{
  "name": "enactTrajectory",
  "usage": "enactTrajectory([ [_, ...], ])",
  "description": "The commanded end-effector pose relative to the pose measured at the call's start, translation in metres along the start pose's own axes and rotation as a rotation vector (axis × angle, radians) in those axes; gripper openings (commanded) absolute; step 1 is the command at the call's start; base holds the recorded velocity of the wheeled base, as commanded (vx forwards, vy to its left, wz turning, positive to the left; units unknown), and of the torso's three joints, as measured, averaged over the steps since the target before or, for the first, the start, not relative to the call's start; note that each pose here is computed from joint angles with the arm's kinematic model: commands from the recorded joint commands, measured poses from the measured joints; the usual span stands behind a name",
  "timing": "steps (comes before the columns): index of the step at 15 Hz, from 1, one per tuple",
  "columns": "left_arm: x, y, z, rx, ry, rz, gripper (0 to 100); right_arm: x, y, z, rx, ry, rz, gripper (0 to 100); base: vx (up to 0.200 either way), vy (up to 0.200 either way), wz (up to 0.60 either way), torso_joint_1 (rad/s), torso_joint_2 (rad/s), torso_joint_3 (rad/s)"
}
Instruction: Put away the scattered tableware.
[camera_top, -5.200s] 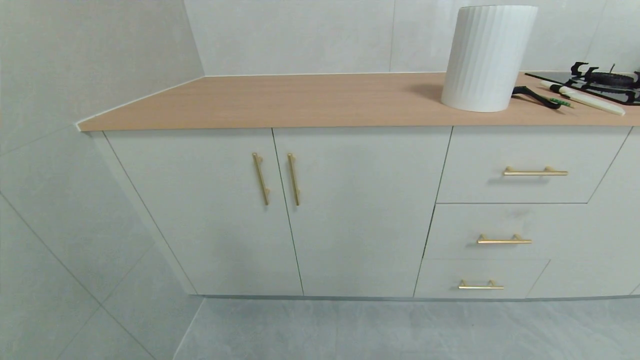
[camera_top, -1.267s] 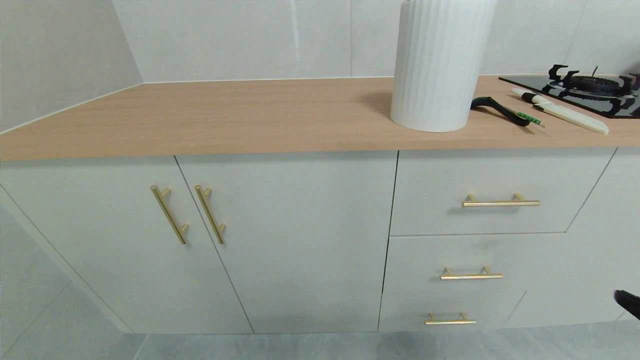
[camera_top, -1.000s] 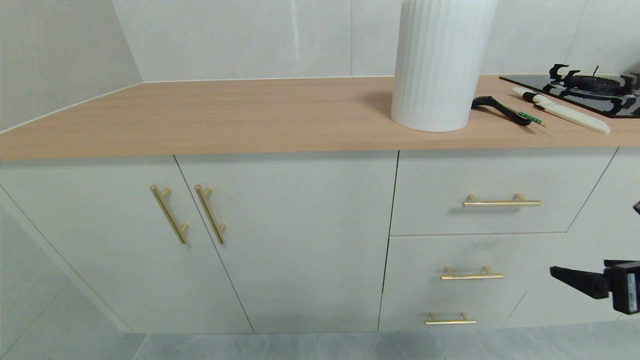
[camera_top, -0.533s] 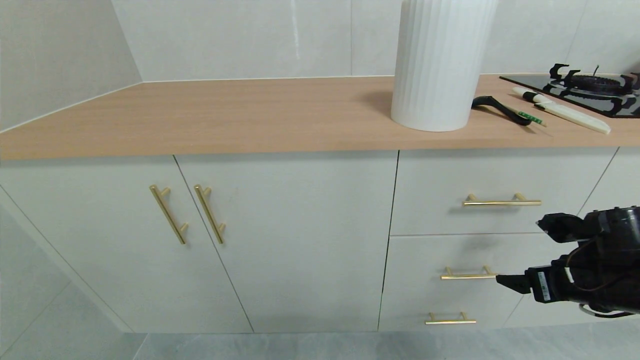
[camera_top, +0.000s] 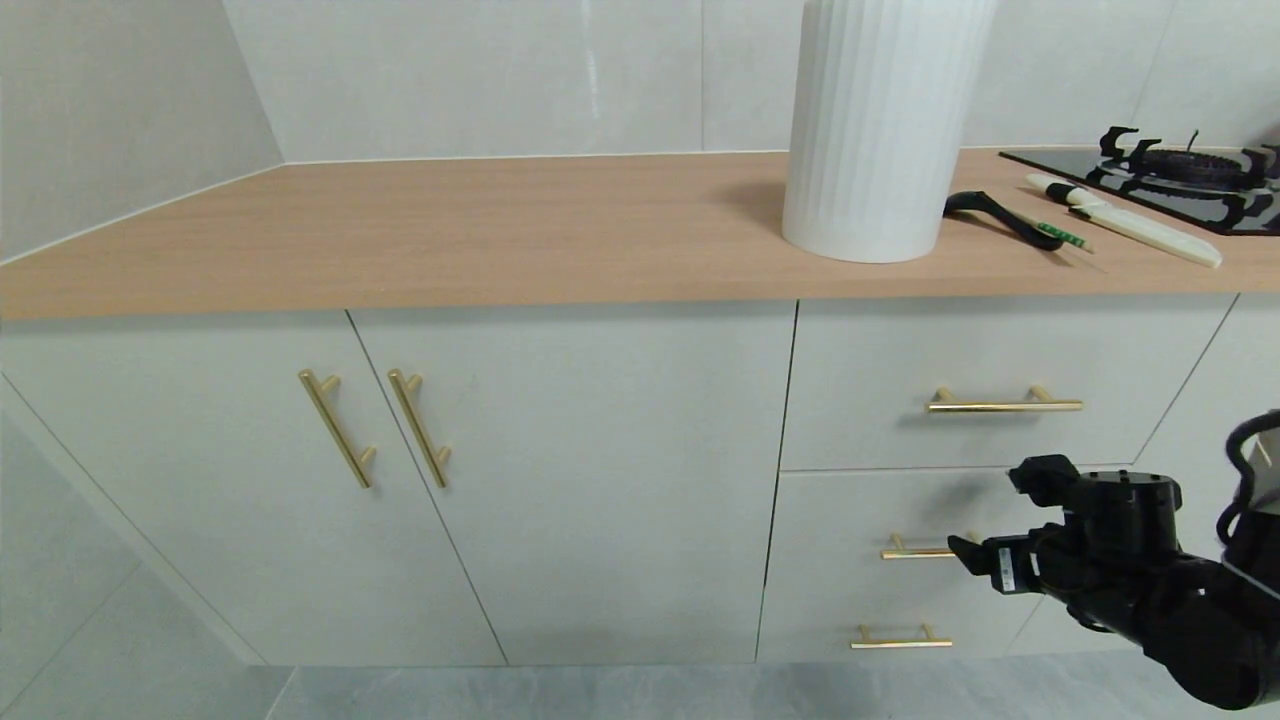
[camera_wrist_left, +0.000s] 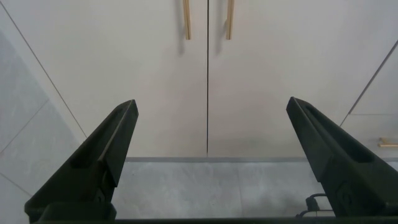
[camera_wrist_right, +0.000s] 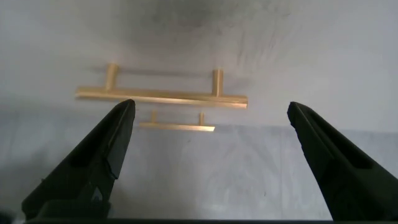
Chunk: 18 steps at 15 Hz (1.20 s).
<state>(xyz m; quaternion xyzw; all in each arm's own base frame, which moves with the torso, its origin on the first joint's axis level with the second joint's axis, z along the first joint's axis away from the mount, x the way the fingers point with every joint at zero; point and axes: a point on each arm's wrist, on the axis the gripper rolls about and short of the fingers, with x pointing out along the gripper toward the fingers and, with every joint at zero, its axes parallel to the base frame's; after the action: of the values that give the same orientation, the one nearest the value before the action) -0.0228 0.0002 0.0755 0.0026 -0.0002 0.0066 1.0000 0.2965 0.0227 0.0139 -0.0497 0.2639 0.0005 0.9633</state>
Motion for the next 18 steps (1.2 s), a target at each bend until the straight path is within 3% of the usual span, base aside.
enactTrajectory([
  [1,0.000,0.000,0.000,0.001,0.000,0.001,100,0.016,0.003,-0.024,-0.021,0.086,0.003,100,0.000,0.000,0.00,0.000,0.00,0.000],
  [5,0.000,0.000,0.000,0.000,0.000,0.001,100,0.036,0.010,-0.008,-0.033,0.009,-0.003,100,0.000,0.000,0.00,0.000,0.00,0.000],
  [10,0.000,0.000,0.000,0.000,0.000,0.001,100,0.042,0.011,-0.002,-0.031,-0.018,-0.018,100,0.000,0.000,0.00,0.000,0.00,0.000],
  [18,0.000,0.000,0.000,0.000,0.000,0.001,100,0.054,0.013,-0.015,-0.041,0.024,-0.019,100,0.000,0.000,0.00,0.000,0.00,0.000],
])
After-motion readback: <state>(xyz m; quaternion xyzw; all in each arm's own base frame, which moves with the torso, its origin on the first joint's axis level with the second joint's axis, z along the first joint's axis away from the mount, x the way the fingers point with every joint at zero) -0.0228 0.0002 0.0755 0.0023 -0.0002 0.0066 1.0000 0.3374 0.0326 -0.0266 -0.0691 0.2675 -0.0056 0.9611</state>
